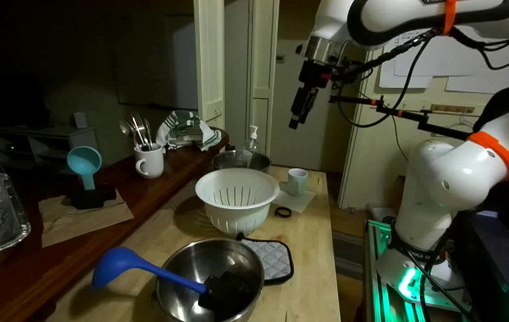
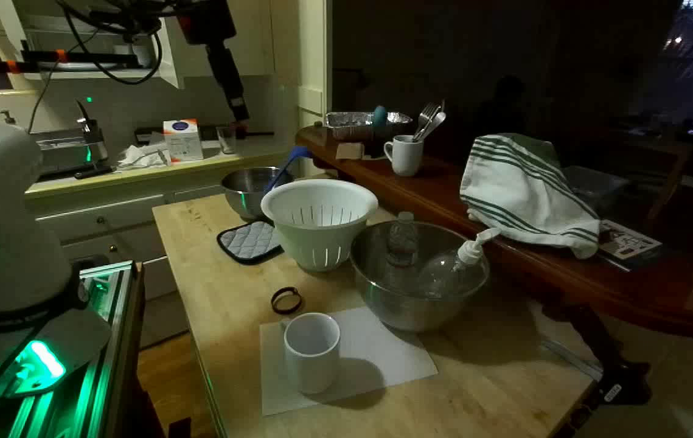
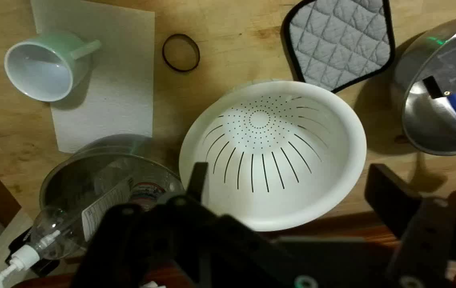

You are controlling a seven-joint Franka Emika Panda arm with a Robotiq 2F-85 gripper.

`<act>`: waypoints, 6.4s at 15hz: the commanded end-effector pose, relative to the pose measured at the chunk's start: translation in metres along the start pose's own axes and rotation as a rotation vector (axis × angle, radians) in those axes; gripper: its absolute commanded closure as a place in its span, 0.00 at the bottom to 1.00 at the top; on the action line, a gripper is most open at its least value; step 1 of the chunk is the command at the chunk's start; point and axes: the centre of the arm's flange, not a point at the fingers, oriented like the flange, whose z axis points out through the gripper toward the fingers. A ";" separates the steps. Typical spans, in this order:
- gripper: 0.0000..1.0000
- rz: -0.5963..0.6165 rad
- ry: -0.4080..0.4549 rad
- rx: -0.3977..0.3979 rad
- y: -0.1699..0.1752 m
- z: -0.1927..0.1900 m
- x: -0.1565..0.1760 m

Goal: Take the water bottle out of the metal bowl

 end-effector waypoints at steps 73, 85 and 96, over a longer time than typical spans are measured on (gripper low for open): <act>0.58 0.617 -0.010 -0.299 0.121 0.223 0.221; 0.92 0.575 0.135 -0.272 0.104 0.113 0.225; 0.92 0.487 0.206 -0.122 0.083 0.056 0.238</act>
